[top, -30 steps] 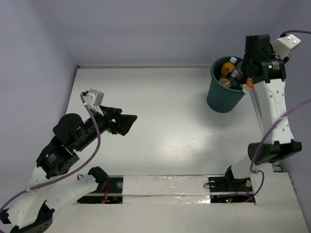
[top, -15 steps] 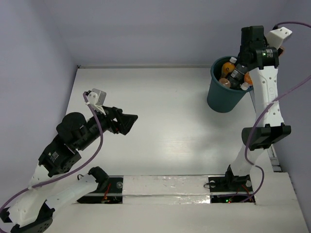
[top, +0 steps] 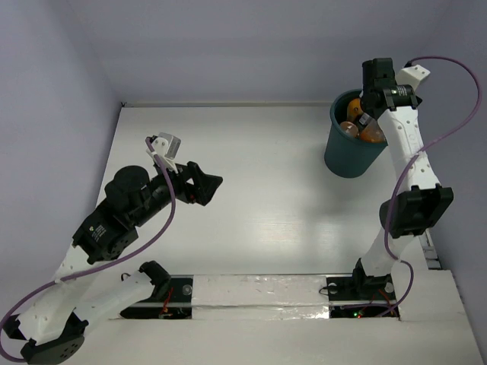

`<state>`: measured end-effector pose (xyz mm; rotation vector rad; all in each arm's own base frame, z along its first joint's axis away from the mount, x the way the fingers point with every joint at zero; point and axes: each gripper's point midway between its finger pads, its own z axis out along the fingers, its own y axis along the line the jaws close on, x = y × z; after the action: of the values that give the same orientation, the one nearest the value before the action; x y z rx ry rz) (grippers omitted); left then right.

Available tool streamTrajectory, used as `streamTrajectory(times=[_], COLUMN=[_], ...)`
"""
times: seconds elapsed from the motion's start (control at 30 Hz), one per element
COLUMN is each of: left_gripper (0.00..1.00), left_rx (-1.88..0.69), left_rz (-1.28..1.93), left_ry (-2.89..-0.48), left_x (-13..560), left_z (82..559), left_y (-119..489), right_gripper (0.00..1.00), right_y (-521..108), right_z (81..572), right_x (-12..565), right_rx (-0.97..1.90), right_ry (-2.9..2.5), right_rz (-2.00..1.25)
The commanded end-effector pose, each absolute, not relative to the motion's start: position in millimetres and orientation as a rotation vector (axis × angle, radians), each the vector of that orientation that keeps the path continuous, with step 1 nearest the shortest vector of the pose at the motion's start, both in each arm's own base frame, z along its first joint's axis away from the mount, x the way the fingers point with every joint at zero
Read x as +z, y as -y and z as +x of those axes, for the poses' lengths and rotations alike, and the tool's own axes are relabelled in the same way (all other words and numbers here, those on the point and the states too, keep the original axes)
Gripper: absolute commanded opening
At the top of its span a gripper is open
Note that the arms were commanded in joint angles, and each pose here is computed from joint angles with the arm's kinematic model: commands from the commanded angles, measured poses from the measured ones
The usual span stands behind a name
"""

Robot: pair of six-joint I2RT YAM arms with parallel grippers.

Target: Put the plastic bottles in the bin

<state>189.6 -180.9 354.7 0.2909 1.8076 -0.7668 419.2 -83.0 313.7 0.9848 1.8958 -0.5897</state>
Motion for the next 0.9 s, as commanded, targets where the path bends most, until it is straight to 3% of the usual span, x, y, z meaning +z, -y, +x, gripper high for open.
streamTrajectory(times=[0.0,0.13,0.43,0.5,0.53,0.57,0.6,0.67,0.73,0.8,0.87], left_gripper=[0.78,0.78,0.82,0.83,0.83,0.86,0.87,0.89,0.99,0.99,0.99], left_rx=[-0.8,-0.786,-0.703,-0.705,-0.703,-0.699,-0.686,-0.681,-0.666,-0.659,-0.659], left_rz=[0.292,0.287,0.248,0.235,0.227,0.22,0.199,0.182,0.148,0.122,0.091], left_ry=[-1.725,-1.712,-1.696,-1.69,-1.684,-1.68,-1.666,-1.635,-1.602,-1.564,-1.55], left_x=[379.1,383.3,388.9,391.7,394.1,395.7,401.1,409.6,419.4,431.9,440.6], left_z=[189.5,190.1,196.2,195.5,195.1,195.0,195.5,192.8,192.0,191.7,193.4], left_y=[183.6,180.4,165.9,163.8,162.1,160.2,155.3,148.7,139.9,133.7,130.9], right_gripper=[0.82,1.0,0.96,0.63,0.39,0.0,0.0,0.0,0.0,0.0,0.01], right_y=[78.3,75.7,78.7,67.8,57.9,43.8,32.5,-6.7,-28.8,-53.7,-67.5], right_z=[411.2,398.1,351.1,332.4,329.8,301.7,301.0,281.7,237.7,181.5,163.3], right_x=[355.6,374.3,465.0,485.9,503.5,531.0,521.0,557.1,567.2,597.2,594.8], right_rx=[-0.451,-0.402,-0.275,-0.141,-0.047,0.103,0.163,0.436,0.616,0.801,0.874], right_ry=[-1.807,-1.789,-1.611,-1.568,-1.513,-1.451,-1.476,-1.38,-1.291,-1.15,-1.128], right_rz=[0.992,0.99,0.989,0.963,0.932,0.865,0.823,0.641,0.543,0.379,0.298])
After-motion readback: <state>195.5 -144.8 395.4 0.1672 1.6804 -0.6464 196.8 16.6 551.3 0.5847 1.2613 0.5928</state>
